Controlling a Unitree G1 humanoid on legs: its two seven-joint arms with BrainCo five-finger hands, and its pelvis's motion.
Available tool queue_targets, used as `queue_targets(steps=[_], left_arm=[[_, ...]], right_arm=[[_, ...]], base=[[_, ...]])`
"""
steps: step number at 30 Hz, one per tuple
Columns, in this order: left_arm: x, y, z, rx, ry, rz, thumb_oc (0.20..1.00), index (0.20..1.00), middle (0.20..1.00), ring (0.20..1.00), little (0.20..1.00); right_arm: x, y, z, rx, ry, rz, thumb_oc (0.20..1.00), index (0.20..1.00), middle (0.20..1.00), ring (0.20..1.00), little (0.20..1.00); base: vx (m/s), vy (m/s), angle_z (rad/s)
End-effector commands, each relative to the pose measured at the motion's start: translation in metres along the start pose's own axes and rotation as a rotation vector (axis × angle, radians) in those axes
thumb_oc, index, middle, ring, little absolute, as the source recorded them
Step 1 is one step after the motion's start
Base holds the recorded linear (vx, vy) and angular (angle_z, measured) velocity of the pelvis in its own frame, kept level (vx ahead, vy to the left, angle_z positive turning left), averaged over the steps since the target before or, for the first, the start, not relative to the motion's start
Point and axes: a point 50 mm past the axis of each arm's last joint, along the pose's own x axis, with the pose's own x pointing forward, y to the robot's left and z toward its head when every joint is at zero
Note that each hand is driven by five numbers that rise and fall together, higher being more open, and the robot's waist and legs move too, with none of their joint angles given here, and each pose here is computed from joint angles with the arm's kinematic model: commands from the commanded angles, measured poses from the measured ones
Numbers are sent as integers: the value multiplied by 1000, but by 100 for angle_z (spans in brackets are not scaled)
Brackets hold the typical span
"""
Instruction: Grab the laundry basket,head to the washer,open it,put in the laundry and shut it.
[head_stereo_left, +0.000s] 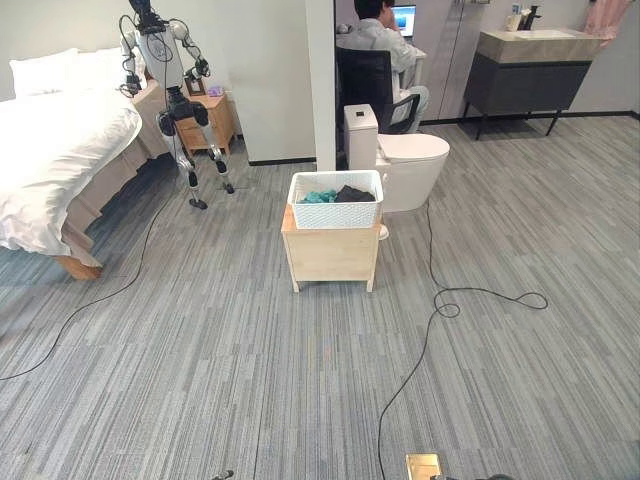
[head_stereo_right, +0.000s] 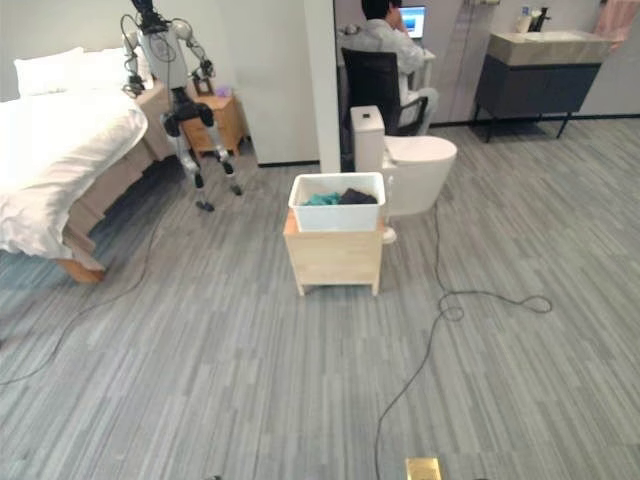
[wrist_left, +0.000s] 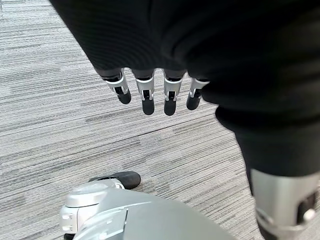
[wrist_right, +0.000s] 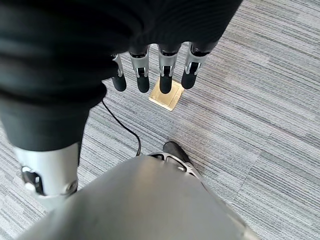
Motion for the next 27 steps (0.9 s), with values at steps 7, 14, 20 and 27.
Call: queue_targets(steps=[7,14,20,27], left_arm=[[-1,32,11,-24,-41,116,1000,1000,1000,1000,1000],[-1,35,8,-6,-27,142,1000,1000,1000,1000,1000],[-2,36,4,1,-13,148,1000,1000,1000,1000,1000],[-1,30,6,-2,-17,129,1000,1000,1000,1000,1000]], right_arm=[[2,8,15,-40,-47,20,1000,1000,1000,1000,1000],[1,11,6,-29,-19,25,1000,1000,1000,1000,1000],[1,11,7,-32,-23,26,1000,1000,1000,1000,1000],[1,8,11,-32,-35,18,1000,1000,1000,1000,1000]], base=[[-2,-1,-1],[-11,-4,-7],[-5,-5,-2],[-18,-16,-6]])
